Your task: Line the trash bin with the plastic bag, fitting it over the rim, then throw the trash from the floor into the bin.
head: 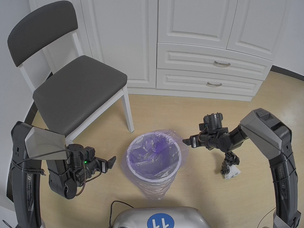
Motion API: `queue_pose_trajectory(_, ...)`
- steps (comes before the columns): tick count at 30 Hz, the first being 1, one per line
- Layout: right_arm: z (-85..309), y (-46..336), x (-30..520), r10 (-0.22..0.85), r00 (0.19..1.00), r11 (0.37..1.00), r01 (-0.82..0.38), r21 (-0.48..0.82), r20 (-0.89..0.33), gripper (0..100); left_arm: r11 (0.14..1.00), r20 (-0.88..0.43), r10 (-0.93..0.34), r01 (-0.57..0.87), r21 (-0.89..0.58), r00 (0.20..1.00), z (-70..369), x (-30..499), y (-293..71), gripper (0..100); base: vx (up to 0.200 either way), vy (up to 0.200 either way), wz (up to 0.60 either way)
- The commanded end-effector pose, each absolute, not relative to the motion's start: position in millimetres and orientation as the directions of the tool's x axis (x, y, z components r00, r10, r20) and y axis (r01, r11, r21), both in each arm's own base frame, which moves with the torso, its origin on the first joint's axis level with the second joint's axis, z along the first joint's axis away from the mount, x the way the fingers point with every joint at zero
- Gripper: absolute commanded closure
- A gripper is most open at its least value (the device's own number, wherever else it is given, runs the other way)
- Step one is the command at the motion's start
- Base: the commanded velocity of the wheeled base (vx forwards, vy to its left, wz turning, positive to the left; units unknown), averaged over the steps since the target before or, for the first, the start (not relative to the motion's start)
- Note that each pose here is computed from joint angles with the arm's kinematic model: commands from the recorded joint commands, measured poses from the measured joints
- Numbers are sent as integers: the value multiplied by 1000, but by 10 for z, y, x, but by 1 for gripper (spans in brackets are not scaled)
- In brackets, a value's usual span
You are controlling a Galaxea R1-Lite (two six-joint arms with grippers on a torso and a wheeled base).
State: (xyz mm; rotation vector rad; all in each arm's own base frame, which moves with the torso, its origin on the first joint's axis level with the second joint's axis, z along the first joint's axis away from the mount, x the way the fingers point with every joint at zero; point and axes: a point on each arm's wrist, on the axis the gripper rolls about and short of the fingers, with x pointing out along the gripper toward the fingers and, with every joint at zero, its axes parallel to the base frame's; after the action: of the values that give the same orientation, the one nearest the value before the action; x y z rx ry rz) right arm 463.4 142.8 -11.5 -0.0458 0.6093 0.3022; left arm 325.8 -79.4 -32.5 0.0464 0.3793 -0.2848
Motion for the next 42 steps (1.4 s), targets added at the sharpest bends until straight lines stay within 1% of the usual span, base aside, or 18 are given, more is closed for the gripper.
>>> queue_pose_trajectory(1,202,1287,4626,256,817,958,-286,23,-517,0,945,-331,-310,326,-6,891,-142,3195,-938,0,0,0,0)
queue_pose_trajectory(5,-10,1290,4731,238,813,962,-271,17,-531,0,943,-331,-316,333,-6,889,-146,3189,-968,0,0,0,0)
queue_pose_trajectory(8,-250,1303,4841,231,807,964,-264,18,-544,0,942,-326,-319,336,-5,890,-130,3186,-983,0,0,0,0)
queue_pose_trajectory(10,-399,1308,4938,207,809,970,-242,9,-550,0,942,-313,-321,336,-4,894,-87,3190,-984,0,0,0,0)
queue_pose_trajectory(15,-601,1326,5089,178,788,978,-206,20,-589,0,944,-287,-318,331,-3,904,-8,3210,-968,0,0,0,0)
queue_pose_trajectory(19,-586,1354,5162,177,773,983,-171,68,-609,0,945,-275,-316,327,-4,908,21,3229,-963,0,0,0,0)
queue_pose_trajectory(21,-563,1367,5206,174,751,984,-152,90,-637,0,944,-265,-318,329,-2,910,38,3243,-973,0,0,0,0)
queue_pose_trajectory(23,-698,1357,5164,169,707,985,-145,93,-686,0,944,-262,-318,330,0,911,45,3246,-974,0,0,0,0)
queue_pose_trajectory(25,-754,1353,5144,169,688,985,-144,95,-706,0,944,-255,-320,331,0,912,69,3250,-980,0,0,0,0)
queue_pose_trajectory(30,-750,1442,5117,196,677,980,-169,109,-709,0,943,-240,-323,333,1,916,117,3251,-986,0,0,0,0)
queue_pose_trajectory(36,-776,1682,5038,223,664,971,-212,107,-714,0,942,-213,-327,335,2,921,220,3233,-992,0,0,0,0)
queue_pose_trajectory(42,-742,1784,5009,238,664,967,-232,108,-708,0,941,-192,-331,338,3,924,307,3208,-995,0,0,0,0)
